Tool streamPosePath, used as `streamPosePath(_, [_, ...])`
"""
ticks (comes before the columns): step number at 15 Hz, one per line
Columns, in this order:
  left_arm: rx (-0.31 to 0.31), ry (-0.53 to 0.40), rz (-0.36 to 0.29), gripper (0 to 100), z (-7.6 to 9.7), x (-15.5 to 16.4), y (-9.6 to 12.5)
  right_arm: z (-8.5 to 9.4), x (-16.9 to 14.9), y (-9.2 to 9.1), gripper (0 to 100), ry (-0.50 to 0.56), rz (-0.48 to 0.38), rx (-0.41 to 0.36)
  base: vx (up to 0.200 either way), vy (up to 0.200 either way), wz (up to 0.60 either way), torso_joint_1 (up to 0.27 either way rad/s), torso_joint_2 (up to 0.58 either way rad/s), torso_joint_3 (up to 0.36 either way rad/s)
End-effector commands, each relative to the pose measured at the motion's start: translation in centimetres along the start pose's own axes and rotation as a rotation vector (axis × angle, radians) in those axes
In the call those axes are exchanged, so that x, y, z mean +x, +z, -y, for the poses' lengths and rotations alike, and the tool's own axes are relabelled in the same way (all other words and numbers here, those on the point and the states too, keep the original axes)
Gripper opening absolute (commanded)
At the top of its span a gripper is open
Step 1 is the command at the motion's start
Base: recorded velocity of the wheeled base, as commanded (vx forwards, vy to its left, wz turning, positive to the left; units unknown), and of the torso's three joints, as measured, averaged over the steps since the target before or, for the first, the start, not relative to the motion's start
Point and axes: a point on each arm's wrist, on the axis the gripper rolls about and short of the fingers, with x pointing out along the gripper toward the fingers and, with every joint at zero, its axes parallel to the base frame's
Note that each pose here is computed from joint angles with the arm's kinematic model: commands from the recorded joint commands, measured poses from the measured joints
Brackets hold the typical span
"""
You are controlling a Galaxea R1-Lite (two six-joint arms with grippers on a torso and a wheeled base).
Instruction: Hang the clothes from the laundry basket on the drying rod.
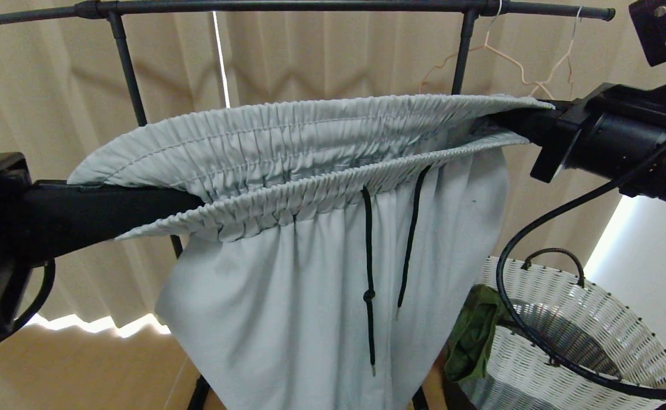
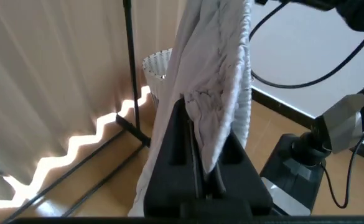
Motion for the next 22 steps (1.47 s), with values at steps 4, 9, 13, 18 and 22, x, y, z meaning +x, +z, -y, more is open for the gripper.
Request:
streamPosePath(4, [0.021, 0.192, 0.113, 0, -2.2, 1.2, 3.3, 0.9, -2.0, 1.0, 0, -0.049, -0.024, -0.015, 0.000, 0.000, 0.00, 0.000, 0.00, 0.000])
streamPosePath(9, [-0.013, 0.324, 0.054, 0, -4.6, 3.8, 2.8, 0.6, -4.9, 1.4, 0, -0.054, -0.084, -0.005, 0.000, 0.000, 0.00, 0.000, 0.00, 0.000])
streamPosePath(13, [-0.014, 0.388, 0.043, 0, -5.4, 5.7, 1.8, 0.1, -5.5, 0.2, 0, -0.037, -0.127, 0.005, 0.000, 0.000, 0.00, 0.000, 0.00, 0.000])
streamPosePath(18, [-0.007, 0.438, 0.084, 0, -5.8, 6.4, 2.4, -0.1, -5.2, 0.3, 0, -0.030, -0.119, 0.002, 0.000, 0.000, 0.00, 0.000, 0.00, 0.000])
streamPosePath(22, [-0.001, 0.434, 0.114, 0, -5.7, 6.4, 2.9, -0.1, -5.2, 0.5, 0, -0.030, -0.119, 0.004, 0.000, 0.000, 0.00, 0.000, 0.00, 0.000])
